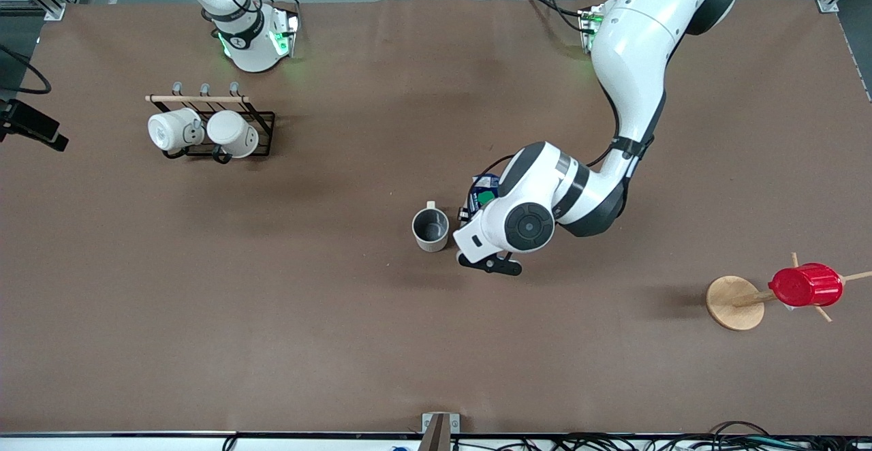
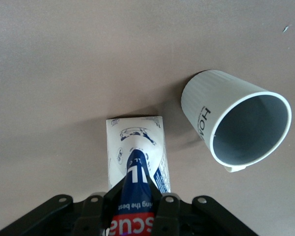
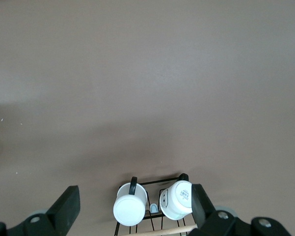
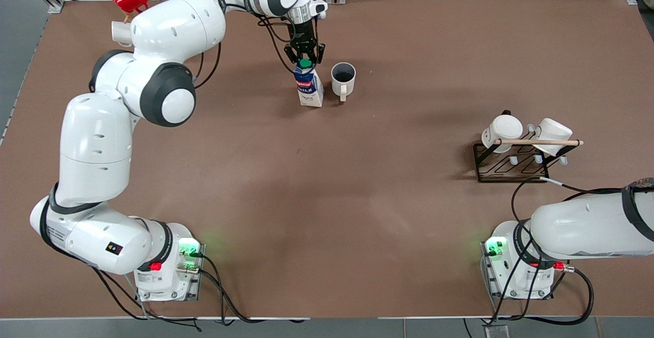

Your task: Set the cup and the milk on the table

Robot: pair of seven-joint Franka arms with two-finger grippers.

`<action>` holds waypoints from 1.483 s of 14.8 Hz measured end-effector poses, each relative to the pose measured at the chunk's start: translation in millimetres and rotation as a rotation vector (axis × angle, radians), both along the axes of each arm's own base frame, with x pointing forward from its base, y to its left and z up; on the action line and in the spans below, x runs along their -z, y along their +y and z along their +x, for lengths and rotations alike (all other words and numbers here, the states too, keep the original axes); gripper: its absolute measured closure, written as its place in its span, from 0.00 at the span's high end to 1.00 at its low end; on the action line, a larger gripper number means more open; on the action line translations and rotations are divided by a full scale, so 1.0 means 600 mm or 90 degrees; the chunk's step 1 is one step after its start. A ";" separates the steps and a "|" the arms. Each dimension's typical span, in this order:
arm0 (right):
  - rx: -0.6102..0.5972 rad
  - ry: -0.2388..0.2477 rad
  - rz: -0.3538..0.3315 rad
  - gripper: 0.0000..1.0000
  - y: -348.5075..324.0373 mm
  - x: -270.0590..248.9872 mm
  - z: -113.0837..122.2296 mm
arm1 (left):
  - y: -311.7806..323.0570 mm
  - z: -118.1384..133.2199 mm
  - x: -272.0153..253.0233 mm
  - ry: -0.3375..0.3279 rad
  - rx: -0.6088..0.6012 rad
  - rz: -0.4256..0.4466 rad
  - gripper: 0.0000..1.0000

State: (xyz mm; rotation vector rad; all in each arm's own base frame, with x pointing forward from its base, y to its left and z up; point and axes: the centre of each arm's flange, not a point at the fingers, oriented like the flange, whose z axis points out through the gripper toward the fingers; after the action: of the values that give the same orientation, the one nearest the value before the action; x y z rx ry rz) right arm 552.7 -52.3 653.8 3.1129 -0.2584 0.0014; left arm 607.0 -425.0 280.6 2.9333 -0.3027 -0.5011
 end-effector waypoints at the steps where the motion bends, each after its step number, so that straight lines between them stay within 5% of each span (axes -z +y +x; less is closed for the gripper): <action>1: 0.000 0.000 0.000 1.00 0.000 0.000 0.000 | 0.000 0.002 -0.001 -0.001 -0.001 -0.001 0.19; 3: 0.000 0.000 0.000 1.00 0.000 0.000 0.000 | -0.001 0.005 -0.004 -0.006 -0.001 -0.005 0.27; 11: 0.000 0.000 0.000 1.00 0.000 0.000 0.000 | 0.003 0.031 -0.065 -0.064 -0.028 -0.030 1.00; 18: 0.000 0.001 0.000 1.00 0.000 0.001 0.000 | 0.159 0.043 -0.273 -0.170 -0.089 -0.007 1.00; 22: 0.000 0.001 0.001 1.00 0.000 0.001 0.000 | 0.244 -0.054 -0.330 -0.248 -0.117 -0.005 1.00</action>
State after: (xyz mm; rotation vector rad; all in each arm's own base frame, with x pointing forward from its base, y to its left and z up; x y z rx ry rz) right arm 552.7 -52.3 653.1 3.1136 -0.2583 -0.0006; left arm 574.5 -278.4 478.3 2.9938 -0.0731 0.1004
